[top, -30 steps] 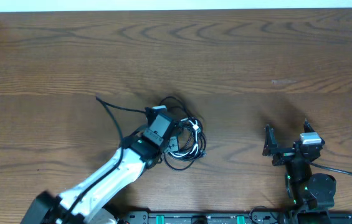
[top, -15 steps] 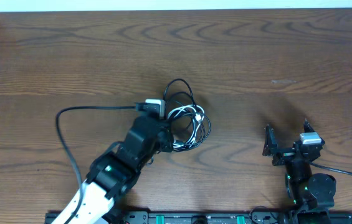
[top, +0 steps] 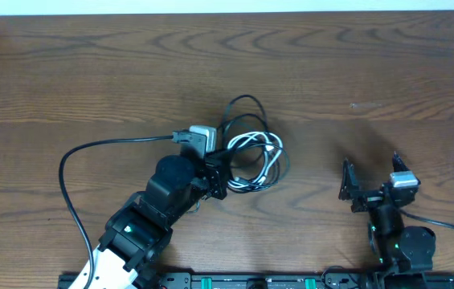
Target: Untangle cables
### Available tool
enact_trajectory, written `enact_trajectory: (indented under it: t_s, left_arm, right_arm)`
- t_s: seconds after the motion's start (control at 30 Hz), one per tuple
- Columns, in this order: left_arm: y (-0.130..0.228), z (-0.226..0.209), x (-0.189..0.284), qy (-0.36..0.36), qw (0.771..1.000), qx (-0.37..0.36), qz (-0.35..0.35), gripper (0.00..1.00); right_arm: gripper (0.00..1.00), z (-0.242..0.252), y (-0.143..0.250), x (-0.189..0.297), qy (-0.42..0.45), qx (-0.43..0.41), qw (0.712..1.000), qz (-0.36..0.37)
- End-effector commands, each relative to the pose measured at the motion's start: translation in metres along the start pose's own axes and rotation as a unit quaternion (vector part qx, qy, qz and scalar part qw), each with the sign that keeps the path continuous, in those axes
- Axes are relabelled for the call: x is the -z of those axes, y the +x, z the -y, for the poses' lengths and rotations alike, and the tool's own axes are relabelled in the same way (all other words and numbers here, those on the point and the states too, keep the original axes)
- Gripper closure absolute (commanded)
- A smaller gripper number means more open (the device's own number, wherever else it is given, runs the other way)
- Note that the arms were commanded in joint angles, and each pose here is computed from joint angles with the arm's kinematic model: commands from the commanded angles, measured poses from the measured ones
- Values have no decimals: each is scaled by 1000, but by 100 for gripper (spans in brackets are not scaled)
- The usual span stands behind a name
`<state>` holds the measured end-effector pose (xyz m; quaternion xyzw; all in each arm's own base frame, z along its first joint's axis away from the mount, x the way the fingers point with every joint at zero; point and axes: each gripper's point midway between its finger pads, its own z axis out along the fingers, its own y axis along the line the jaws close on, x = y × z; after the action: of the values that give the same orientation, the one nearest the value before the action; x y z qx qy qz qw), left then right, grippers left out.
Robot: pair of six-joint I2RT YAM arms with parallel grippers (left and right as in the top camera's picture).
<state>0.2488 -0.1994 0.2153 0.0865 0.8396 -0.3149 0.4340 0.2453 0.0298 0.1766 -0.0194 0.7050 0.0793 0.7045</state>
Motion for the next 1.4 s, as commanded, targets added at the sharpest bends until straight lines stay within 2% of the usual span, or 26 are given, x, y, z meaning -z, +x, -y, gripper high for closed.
enact_trajectory:
  t_s: [0.0,0.1,0.3,0.5,0.67,0.87,0.9,1.0,1.13,1.37]
  left_arm:
    - [-16,33,9,77,996,-41,16,93]
    - [-19,36,10,83,995,-54,25,93]
    - [-27,40,7,90,993,-65,41,92]
    - [-39,52,6,118,988,-71,65,93]
    - [-45,61,8,139,984,-76,76,92]
    - [-47,62,8,141,985,-66,79,93]
    - [-47,62,8,141,985,-66,79,93]
    - [-48,63,9,142,984,-67,81,92]
    - [-49,63,9,143,984,-67,82,92]
    - [-56,67,10,154,983,-31,92,93]
  right_arm:
    - [1,-20,-8,3,-54,-24,998,5]
    - [1,-27,-15,7,-73,-31,997,-5]
    - [1,-39,-36,22,-91,-43,992,-71]
    - [1,-64,-61,29,-151,-61,976,-142]
    - [1,-95,-75,26,-236,-92,944,-210]
    - [1,-137,-104,29,-377,-139,893,-202]
    - [2,-141,-109,29,-393,-143,886,-197]
    - [18,-147,-118,27,-412,-175,872,-198]
    - [27,-154,-116,30,-438,-201,848,-220]
    - [27,-165,-110,35,-469,-181,834,-226]
